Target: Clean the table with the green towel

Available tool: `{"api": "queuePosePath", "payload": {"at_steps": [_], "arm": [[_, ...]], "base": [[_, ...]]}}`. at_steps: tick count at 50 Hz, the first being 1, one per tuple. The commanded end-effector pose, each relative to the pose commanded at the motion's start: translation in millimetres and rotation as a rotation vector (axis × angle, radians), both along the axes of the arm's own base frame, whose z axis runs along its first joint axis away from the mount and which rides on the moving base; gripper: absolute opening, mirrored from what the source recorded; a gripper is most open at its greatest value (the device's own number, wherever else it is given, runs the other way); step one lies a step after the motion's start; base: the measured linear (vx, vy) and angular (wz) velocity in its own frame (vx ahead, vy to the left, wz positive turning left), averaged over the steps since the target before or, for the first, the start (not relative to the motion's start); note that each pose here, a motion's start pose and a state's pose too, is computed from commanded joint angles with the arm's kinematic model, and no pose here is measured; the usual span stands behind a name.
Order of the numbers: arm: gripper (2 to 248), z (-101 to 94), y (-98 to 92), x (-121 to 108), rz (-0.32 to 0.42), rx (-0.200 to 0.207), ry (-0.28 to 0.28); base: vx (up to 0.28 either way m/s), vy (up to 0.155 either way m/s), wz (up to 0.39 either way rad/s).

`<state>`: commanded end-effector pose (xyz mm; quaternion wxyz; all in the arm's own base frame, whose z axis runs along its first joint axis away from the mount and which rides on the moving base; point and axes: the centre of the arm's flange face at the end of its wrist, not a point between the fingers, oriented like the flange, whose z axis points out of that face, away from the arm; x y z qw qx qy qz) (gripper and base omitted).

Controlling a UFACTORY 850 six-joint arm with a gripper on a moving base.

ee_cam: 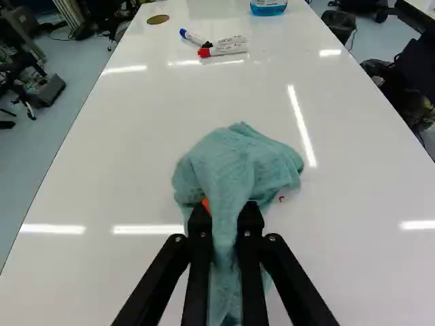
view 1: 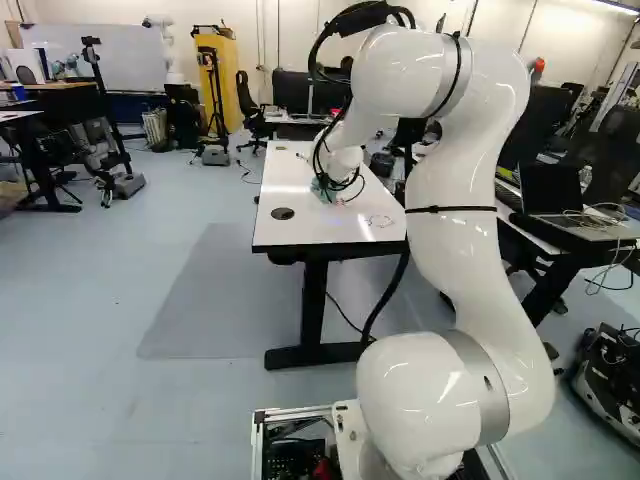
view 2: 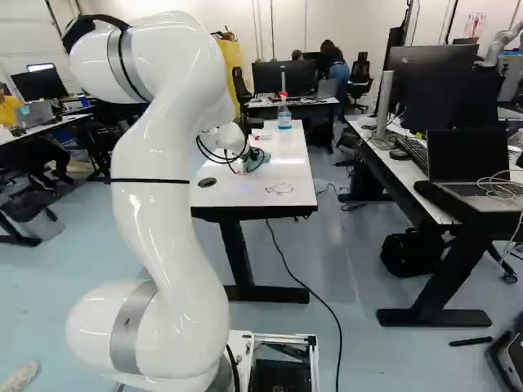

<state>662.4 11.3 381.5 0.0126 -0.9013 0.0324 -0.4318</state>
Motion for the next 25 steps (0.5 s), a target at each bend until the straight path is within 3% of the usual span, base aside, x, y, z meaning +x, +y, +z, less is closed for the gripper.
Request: {"api": "queuePosePath", "payload": {"at_steps": [25], "arm": [[45, -5.1, -17.8, 35, -0.026, 0.0, -0.031]], "base": [[0.0, 0.0, 0.0]]}}
